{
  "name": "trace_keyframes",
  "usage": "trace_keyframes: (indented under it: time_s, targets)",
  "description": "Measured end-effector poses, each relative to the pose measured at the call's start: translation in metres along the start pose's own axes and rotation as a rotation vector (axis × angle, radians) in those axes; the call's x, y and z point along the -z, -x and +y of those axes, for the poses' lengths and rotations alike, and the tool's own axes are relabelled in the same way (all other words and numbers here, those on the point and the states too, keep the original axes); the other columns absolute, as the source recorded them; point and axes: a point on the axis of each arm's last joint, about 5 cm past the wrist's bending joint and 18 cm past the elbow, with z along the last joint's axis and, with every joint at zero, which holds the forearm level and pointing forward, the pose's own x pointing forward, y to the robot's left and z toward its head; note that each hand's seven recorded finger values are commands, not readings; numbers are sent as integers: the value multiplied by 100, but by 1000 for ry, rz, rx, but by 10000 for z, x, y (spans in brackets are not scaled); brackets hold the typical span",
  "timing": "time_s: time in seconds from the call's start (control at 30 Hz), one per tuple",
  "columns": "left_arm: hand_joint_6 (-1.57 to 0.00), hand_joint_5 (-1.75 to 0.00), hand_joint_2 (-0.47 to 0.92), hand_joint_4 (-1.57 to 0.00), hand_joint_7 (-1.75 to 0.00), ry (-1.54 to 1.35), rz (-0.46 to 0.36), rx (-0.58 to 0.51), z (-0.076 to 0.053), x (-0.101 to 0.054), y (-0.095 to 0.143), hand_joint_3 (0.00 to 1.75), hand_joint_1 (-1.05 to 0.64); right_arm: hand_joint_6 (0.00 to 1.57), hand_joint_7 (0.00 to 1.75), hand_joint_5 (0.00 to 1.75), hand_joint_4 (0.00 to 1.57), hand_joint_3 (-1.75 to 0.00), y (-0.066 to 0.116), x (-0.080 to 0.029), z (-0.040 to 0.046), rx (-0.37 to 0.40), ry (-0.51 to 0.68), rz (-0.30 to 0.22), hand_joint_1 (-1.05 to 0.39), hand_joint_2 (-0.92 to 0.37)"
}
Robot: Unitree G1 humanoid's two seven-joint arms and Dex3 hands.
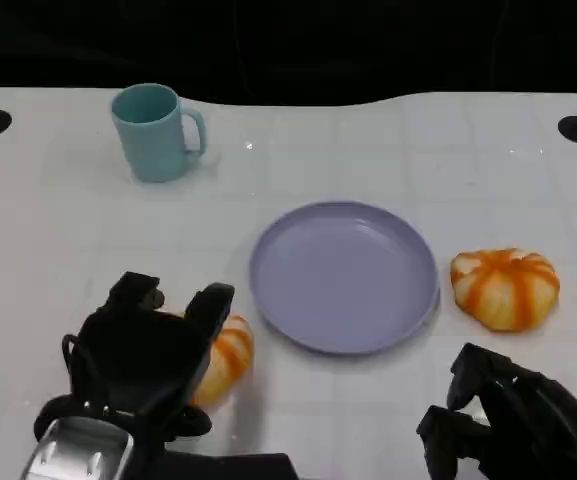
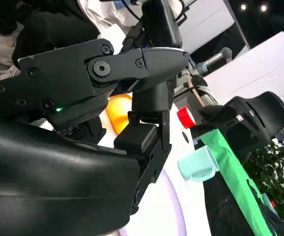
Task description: Grasp the bread from the table and place it into the plate.
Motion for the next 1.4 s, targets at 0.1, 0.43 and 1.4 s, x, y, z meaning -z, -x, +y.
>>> trace_keyframes:
  time_s: [0.1, 0.43, 1.4]
  targets:
    - [-10, -72, 92, 0, 0, 3, 1, 17, -36, 9, -20, 1, -75, 75, 139, 161, 88, -24, -1, 0, 0, 0, 0, 0, -72, -92]
    - [-7, -63, 92, 0, -1, 34, -19, 12, -188, 59, -129, 3, -75, 75, 138, 161, 88, -23, -3, 1, 1, 2, -2, -1, -72, -92]
    - [-10, -57, 88, -3, -3, 124, -97, -76, -494, 219, -313, 0, -70, 76, 137, 163, 87, -24, -7, 1, 3, 7, -3, -2, -71, -92]
